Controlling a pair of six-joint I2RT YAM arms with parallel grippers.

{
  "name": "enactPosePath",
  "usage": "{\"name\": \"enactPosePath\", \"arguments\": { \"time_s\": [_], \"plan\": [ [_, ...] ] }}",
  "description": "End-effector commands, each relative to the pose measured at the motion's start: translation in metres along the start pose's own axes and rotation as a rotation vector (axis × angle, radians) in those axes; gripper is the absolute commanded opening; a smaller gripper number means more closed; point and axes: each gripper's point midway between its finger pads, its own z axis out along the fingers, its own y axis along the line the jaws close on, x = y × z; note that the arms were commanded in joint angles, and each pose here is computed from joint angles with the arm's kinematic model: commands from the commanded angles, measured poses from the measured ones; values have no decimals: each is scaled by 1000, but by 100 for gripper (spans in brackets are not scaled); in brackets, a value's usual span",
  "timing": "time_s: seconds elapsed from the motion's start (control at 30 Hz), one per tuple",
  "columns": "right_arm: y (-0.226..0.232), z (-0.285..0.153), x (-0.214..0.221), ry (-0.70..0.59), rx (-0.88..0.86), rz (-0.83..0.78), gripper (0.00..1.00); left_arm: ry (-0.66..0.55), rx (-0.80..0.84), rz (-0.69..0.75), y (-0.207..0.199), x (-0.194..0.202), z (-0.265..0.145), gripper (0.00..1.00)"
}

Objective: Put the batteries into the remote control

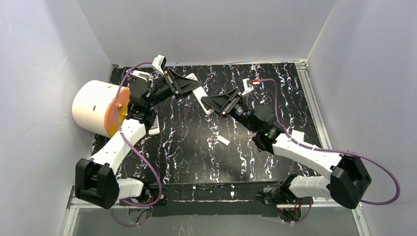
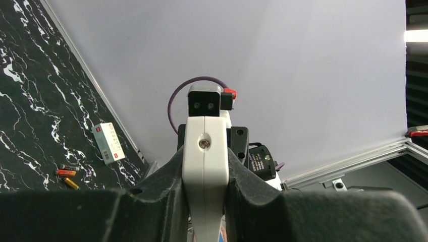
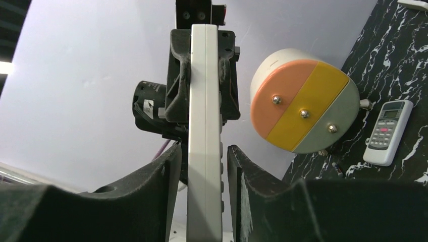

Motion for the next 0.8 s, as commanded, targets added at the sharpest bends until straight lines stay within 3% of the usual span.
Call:
{"name": "enactPosePath", "arguments": {
  "time_s": [0.0, 0.1, 0.23, 0.33, 0.4, 0.47, 0.53, 0.67, 0.77],
  "plan": [
    [8, -3, 5, 47, -29, -95, 45, 11, 43, 48, -17, 3, -2, 0],
    [1, -6, 6, 49, -2, -105, 40, 12, 42, 50, -17, 2, -1, 0],
    [-8, -6, 5, 48, 26, -94, 23, 14, 43, 50, -17, 2, -1, 0],
    [-9, -4, 5, 52, 29, -92, 23, 16, 46, 56, -18, 2, -1, 0],
    [-8, -3, 4, 53, 25, -92, 32, 19, 47, 64, -19, 3, -1, 0],
    [-3, -4, 0, 42, 14, -98, 57, 20, 45, 85, -18, 4, -2, 0],
    [5, -8, -8, 17, -3, -128, 70, 24, 38, 137, -16, 6, -4, 0],
    [12, -22, -28, -12, 19, -239, 75, 23, -55, 277, 5, 11, -15, 0],
    [-2, -41, -51, -55, 157, -330, 76, 39, -134, 403, 17, 16, -27, 0]
  ]
}}
